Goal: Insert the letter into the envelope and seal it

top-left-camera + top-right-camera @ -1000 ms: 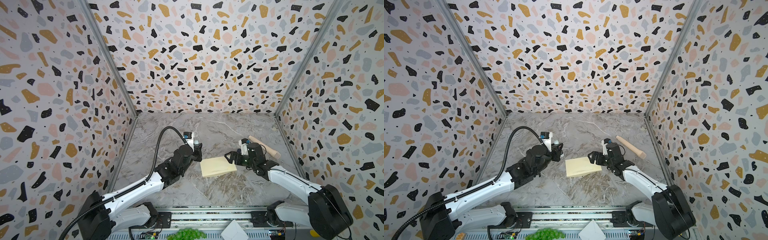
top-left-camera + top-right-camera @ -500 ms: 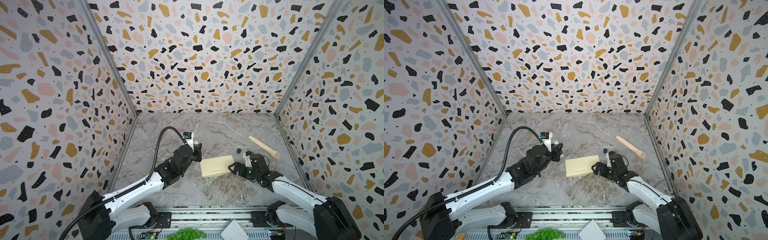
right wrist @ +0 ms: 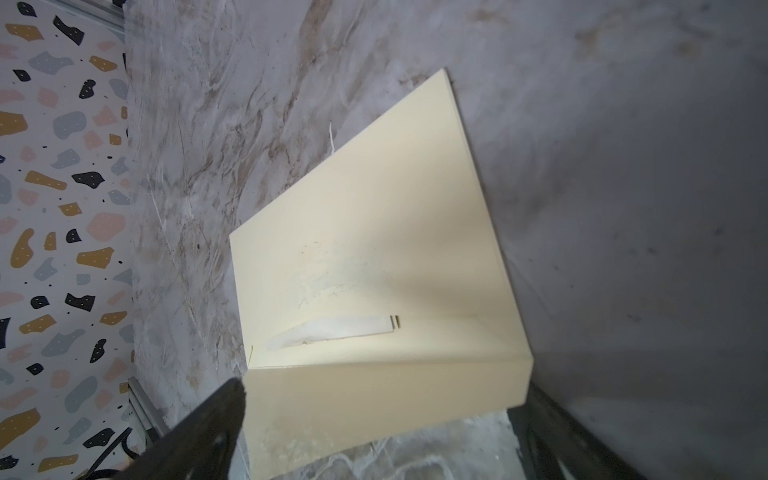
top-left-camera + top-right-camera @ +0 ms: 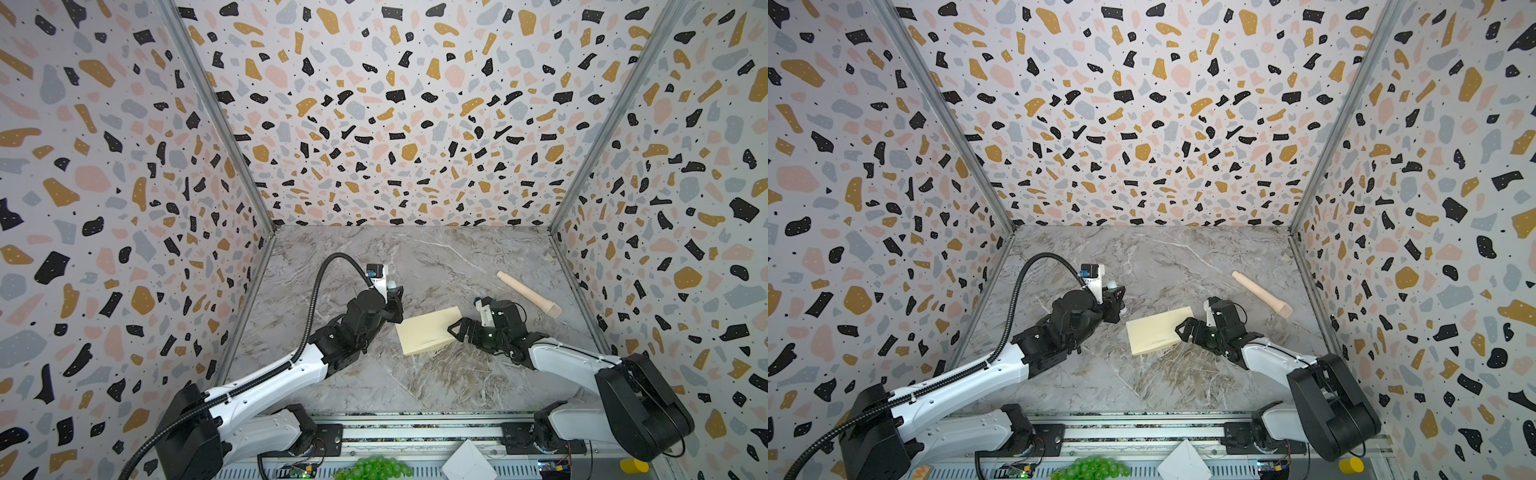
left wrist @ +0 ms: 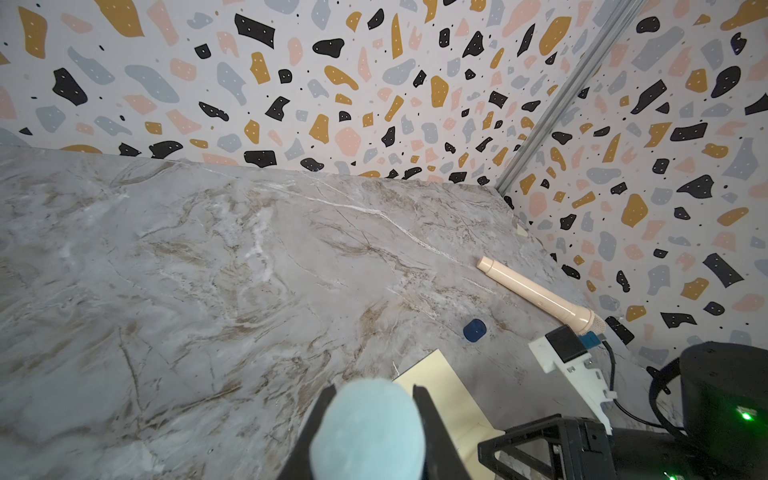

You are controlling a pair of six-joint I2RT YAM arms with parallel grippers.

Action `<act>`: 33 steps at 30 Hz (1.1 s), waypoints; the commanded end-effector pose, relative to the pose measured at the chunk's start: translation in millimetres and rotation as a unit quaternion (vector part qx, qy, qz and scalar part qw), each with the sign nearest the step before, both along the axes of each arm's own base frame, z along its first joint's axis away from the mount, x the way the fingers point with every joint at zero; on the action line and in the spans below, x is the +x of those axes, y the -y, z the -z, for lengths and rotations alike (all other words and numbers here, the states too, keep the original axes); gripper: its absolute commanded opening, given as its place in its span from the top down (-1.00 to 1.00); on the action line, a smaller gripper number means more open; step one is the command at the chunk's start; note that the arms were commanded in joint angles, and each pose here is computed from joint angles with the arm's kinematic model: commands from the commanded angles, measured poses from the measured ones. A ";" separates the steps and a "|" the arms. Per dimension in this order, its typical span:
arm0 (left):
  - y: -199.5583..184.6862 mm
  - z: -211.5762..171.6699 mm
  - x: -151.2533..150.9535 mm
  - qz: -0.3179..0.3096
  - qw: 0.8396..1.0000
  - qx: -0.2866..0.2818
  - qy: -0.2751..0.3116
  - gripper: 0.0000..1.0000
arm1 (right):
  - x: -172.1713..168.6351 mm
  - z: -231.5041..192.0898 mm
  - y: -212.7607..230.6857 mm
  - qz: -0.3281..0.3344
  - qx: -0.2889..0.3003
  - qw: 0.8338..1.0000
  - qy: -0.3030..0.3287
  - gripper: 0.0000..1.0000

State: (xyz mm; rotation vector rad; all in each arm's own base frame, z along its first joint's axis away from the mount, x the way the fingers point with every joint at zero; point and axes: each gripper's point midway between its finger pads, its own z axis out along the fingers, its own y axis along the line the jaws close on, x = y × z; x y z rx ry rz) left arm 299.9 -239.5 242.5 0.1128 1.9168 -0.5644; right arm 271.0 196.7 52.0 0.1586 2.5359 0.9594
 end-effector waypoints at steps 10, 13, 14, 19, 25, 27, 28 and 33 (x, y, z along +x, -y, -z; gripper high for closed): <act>-40.7 25.8 19.3 -0.086 0.996 0.003 -0.024 1.00 | 66.0 -19.7 -73.9 -0.096 0.043 0.994 0.040 -0.94; -49.1 35.7 21.9 -0.101 0.994 0.007 -0.033 1.00 | 72.6 -20.7 -101.2 -0.127 0.056 0.990 0.038 -0.93; -50.4 38.7 22.2 -0.103 0.994 0.009 -0.035 1.00 | 72.9 -20.4 -109.5 -0.137 0.061 0.988 0.037 -0.93; -55.2 55.1 23.6 -0.112 0.992 0.021 -0.047 1.00 | 73.8 -23.9 -137.3 -0.166 0.077 0.982 0.038 -0.92; -53.0 77.5 27.2 -0.108 0.992 0.029 -0.067 1.00 | 79.7 -41.2 -121.2 -0.150 0.055 0.984 0.072 -0.90; -50.4 83.9 28.6 -0.104 0.992 0.030 -0.071 1.00 | 80.7 -50.8 -109.0 -0.137 0.045 0.985 0.091 -0.85; -49.3 86.7 29.3 -0.102 0.992 0.030 -0.073 1.00 | 80.1 -56.0 -104.1 -0.133 0.045 0.985 0.100 -0.83; -39.1 103.9 32.4 -0.085 0.992 0.038 -0.089 1.00 | 82.2 -77.5 -70.6 -0.095 0.038 0.985 0.139 -0.55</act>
